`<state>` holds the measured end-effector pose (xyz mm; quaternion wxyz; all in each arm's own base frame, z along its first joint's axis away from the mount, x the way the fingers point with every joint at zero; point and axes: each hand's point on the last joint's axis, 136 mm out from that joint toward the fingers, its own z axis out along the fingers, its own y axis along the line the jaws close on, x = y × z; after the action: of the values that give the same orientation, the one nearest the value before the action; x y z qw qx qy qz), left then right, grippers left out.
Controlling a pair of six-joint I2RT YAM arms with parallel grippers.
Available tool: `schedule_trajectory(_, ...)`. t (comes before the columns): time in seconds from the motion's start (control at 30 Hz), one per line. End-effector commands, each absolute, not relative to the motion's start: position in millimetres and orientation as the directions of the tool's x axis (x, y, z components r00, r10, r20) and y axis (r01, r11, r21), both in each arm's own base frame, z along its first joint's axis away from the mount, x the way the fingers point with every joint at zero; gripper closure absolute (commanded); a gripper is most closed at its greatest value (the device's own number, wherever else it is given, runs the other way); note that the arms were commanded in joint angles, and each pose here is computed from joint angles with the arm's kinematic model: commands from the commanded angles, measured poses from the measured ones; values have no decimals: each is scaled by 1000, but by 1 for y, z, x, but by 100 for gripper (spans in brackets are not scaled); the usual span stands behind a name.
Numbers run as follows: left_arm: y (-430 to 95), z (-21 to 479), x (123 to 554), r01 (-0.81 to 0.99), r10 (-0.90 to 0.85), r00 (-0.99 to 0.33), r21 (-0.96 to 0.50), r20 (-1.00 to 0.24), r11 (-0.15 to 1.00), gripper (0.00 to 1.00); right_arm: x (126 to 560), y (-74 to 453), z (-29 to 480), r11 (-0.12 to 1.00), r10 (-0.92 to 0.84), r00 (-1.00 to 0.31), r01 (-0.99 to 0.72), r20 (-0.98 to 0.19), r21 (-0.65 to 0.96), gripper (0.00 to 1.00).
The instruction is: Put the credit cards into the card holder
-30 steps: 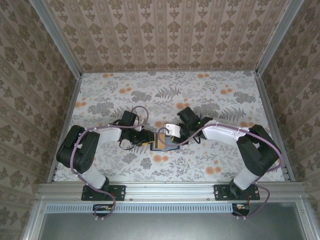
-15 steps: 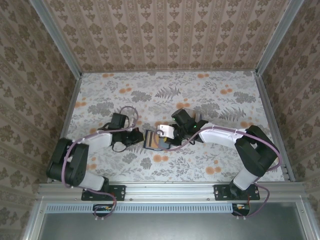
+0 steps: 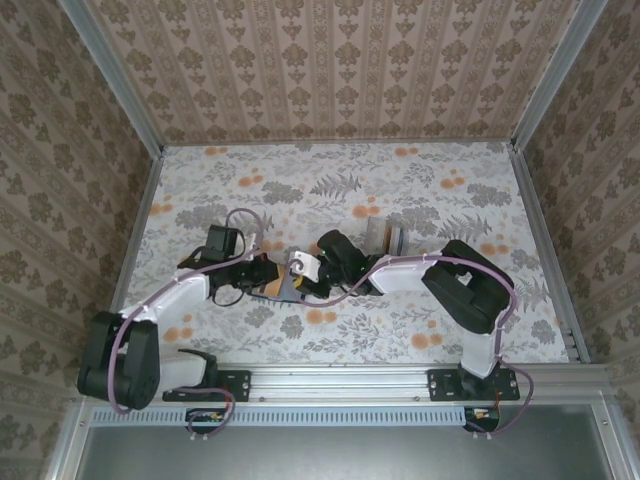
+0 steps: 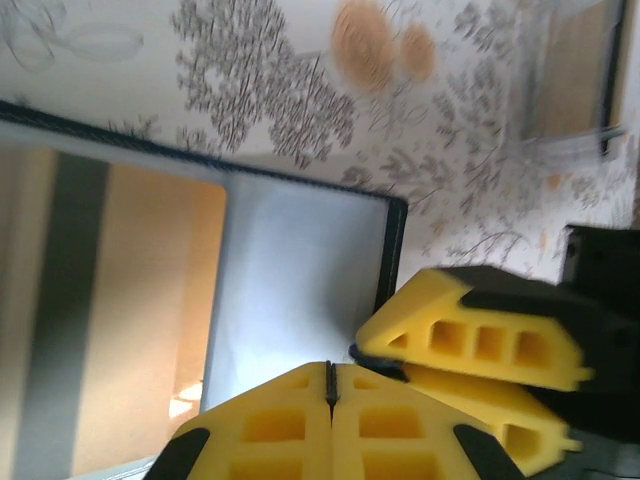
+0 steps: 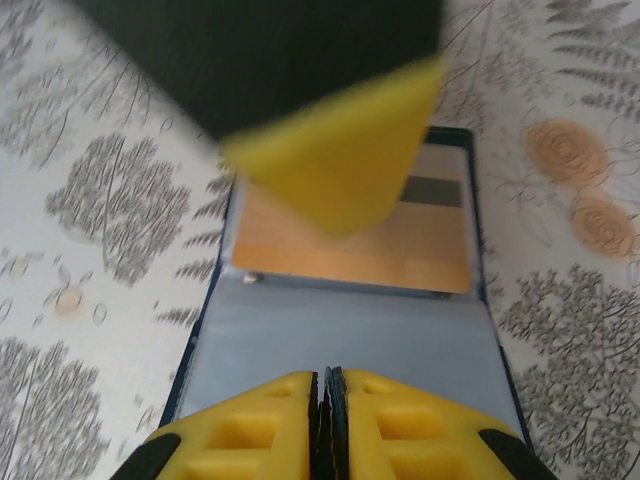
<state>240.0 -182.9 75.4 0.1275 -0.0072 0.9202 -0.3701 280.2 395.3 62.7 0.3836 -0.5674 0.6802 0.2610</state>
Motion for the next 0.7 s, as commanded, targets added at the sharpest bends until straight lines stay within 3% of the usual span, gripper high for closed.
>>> schedule_trajectory(0.0,-177,76,246,38,-147,-964,-659,-223,751,75,287,407,77,264,-453,-108,-964,-885,-18,84)
schedule_trajectory(0.03,-166,73,247,8,-173,-959,-633,-224,774,60,285,405,75,266,-455,-111,-964,-884,-16,84)
schedule_trajectory(0.07,-150,70,249,-31,-208,-952,-601,-226,798,53,284,403,73,267,-458,-114,-964,-882,-14,84)
schedule_trajectory(0.13,-123,67,250,-105,-275,-935,-567,-223,817,49,280,398,71,262,-468,-116,-965,-876,-12,84)
schedule_trajectory(0.33,-95,38,243,-248,-379,-911,-515,-164,821,56,275,382,72,244,-486,-115,-970,-866,-8,83)
schedule_trajectory(0.47,-118,34,250,-190,-336,-931,-592,-145,783,58,274,381,73,224,-490,-99,-974,-866,-15,83)
schedule_trajectory(0.67,-128,23,252,-172,-296,-945,-562,-136,809,57,276,386,75,207,-484,-93,-978,-870,-11,83)
